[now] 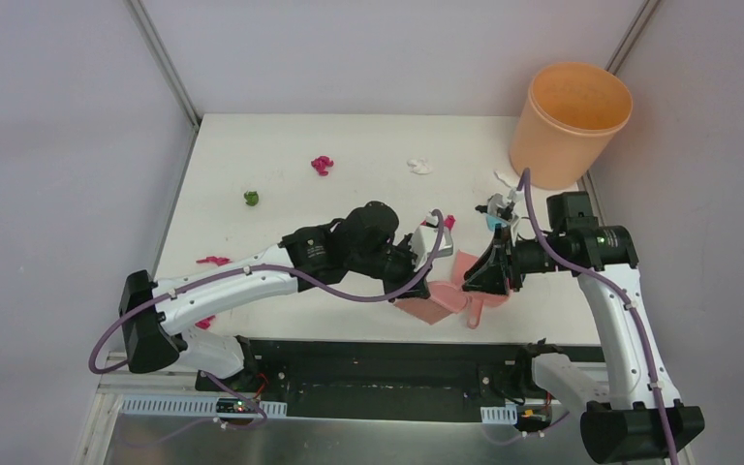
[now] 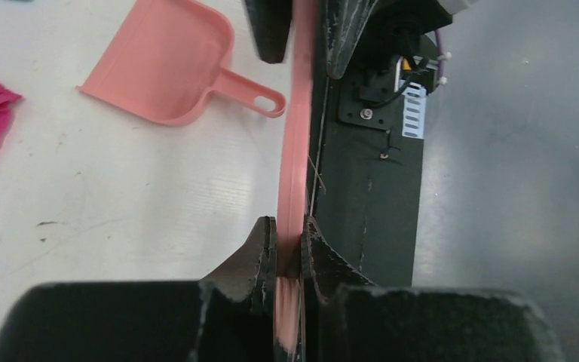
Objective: Sweep away the paper scraps from the table
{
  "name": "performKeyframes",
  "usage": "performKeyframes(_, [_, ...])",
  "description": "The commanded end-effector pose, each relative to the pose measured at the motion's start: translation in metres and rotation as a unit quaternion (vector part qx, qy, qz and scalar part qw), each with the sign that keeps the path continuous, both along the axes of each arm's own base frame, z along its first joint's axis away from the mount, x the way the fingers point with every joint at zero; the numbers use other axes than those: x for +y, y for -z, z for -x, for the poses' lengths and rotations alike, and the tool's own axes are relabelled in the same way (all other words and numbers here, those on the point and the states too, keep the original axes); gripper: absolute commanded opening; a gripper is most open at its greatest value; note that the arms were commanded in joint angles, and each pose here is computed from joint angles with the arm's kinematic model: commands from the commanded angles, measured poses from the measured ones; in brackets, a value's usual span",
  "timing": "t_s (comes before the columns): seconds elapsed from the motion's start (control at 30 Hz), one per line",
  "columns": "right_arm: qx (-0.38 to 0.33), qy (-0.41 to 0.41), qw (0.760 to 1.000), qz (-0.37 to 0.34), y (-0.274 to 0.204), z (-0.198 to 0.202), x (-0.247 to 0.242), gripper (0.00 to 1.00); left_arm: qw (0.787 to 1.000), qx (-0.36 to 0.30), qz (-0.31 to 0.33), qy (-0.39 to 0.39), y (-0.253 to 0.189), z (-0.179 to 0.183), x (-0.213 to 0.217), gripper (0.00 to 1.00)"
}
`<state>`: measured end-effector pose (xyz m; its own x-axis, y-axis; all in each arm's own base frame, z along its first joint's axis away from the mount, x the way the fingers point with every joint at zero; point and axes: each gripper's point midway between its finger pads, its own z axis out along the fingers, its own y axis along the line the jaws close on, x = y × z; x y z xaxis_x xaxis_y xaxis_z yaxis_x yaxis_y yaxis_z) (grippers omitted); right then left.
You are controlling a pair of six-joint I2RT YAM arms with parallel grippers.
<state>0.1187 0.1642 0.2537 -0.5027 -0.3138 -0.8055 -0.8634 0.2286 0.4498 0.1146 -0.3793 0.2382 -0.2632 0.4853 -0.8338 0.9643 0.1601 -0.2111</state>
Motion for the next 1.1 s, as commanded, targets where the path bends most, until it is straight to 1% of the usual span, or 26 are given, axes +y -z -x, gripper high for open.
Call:
performKeyframes(0.0, [-0.014, -0.020, 1.000, 0.011, -0.007, 0.014, -0.004, 0.42, 0.998, -0.002, 0.049, 0.042, -0.017, 0.001, -0.004, 0.00])
performKeyframes(0.1, [-0.033, -0.040, 0.998, 0.043, -0.006, 0.020, -0.012, 0.47, 0.998, 0.005, 0.040, 0.056, -0.014, 0.001, 0.000, 0.00])
performKeyframes(0.27, [-0.065, -0.054, 0.992, 0.089, -0.006, 0.020, -0.024, 0.47, 0.994, 0.035, 0.026, 0.102, -0.005, 0.015, 0.000, 0.00])
performKeyframes(0.33, [-0.079, -0.061, 0.990, 0.099, -0.008, 0.021, -0.026, 0.46, 0.992, 0.048, 0.025, 0.115, -0.003, 0.020, -0.002, 0.00])
performKeyframes(0.47, [-0.096, -0.068, 0.989, 0.094, -0.011, 0.021, -0.025, 0.45, 0.989, 0.070, 0.021, 0.132, 0.002, 0.027, -0.004, 0.00])
performKeyframes(0.67, [-0.088, -0.073, 0.988, 0.102, -0.003, 0.023, -0.027, 0.44, 0.987, 0.071, 0.028, 0.141, 0.000, 0.030, -0.003, 0.00])
performKeyframes(0.87, [-0.060, -0.085, 0.989, 0.108, 0.010, 0.030, -0.030, 0.51, 0.988, 0.059, 0.030, 0.141, -0.001, 0.028, -0.002, 0.00])
performKeyframes(0.97, [-0.045, -0.097, 0.989, 0.100, 0.011, 0.035, -0.028, 0.51, 0.989, 0.054, 0.027, 0.135, 0.001, 0.025, -0.004, 0.00])
performKeyframes(1.07, [-0.029, -0.105, 0.989, 0.099, 0.014, 0.038, -0.027, 0.47, 0.989, 0.053, 0.027, 0.133, 0.002, 0.023, -0.006, 0.00])
